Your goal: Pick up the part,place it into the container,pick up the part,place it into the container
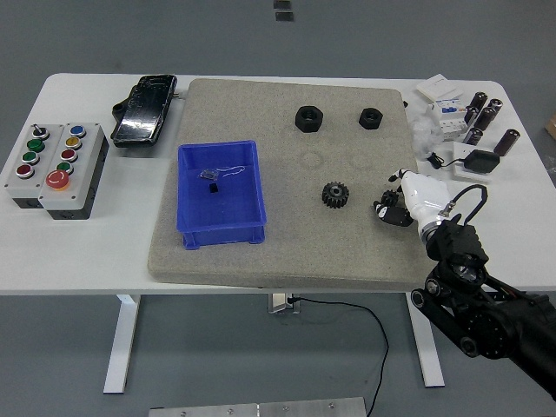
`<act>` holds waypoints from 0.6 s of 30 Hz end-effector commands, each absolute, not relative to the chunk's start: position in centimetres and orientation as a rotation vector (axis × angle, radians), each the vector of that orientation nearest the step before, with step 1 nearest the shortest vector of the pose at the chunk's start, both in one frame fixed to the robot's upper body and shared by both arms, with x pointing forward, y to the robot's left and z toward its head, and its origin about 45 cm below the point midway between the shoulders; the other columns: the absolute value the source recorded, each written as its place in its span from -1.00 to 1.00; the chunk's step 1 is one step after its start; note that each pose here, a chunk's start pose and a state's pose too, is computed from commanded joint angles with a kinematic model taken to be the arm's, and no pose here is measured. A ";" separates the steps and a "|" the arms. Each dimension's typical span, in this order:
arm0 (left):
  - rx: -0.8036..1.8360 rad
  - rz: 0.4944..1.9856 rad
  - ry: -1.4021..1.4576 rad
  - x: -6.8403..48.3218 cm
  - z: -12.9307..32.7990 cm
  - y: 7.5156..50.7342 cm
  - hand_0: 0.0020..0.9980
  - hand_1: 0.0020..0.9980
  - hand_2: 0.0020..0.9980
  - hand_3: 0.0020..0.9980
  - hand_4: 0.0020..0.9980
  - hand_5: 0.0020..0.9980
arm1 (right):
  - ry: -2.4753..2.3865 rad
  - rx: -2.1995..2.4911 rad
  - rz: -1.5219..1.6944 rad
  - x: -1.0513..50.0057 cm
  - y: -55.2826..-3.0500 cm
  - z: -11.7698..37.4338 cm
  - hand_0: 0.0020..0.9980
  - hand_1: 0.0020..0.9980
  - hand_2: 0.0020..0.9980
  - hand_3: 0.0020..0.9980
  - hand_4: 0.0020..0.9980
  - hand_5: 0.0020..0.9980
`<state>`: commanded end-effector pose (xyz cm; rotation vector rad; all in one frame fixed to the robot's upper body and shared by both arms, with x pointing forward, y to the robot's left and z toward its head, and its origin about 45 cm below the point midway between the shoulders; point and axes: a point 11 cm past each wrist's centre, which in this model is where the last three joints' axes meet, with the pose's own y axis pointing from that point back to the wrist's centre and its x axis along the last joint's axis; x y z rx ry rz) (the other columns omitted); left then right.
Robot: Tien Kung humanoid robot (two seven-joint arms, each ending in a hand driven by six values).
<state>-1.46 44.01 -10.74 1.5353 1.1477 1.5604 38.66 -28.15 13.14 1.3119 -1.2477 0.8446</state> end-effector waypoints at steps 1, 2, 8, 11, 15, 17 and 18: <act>1.535 1.560 1.147 -1.5 -10.7 44.0 0.32 0.25 0.17 0.23 0.42 -0.29 | -1.247 1.312 0.844 38.6 -28.1 13.1 -0.30 0.12 -0.05 0.23 -0.17 -0.80; 1.535 1.560 1.147 -1.4 -10.7 44.0 0.32 0.25 0.17 0.23 0.42 -0.29 | -1.245 1.312 0.844 38.6 -28.1 13.1 -0.30 0.12 -0.05 0.23 -0.17 -0.80; 1.533 1.561 1.145 -1.4 -10.7 44.0 0.32 0.25 0.17 0.23 0.42 -0.29 | -1.245 1.316 0.850 38.6 -28.0 13.0 -0.29 0.10 -0.10 0.02 -0.09 -0.99; 1.532 1.562 1.144 -1.3 -10.7 44.0 0.32 0.25 0.16 0.23 0.42 -0.29 | -1.253 1.321 0.858 38.6 -27.9 13.1 -0.30 0.09 -0.15 -0.04 -0.08 -0.98; 1.530 1.563 1.142 -1.2 -10.7 44.0 0.32 0.25 0.16 0.23 0.42 -0.29 | -1.264 1.325 0.872 38.7 -27.8 13.3 -0.30 0.09 -0.15 -0.04 -0.08 -0.98; 1.529 1.563 1.142 -1.2 -10.7 44.0 0.32 0.25 0.17 0.23 0.42 -0.28 | -1.269 1.328 0.883 38.8 -27.7 13.6 -0.30 0.09 -0.15 -0.06 -0.09 -0.99; 1.529 1.563 1.143 -1.2 -10.8 44.0 0.32 0.25 0.17 0.23 0.42 -0.28 | -1.272 1.330 0.891 38.9 -27.6 13.9 -0.30 0.09 -0.15 -0.06 -0.09 -0.99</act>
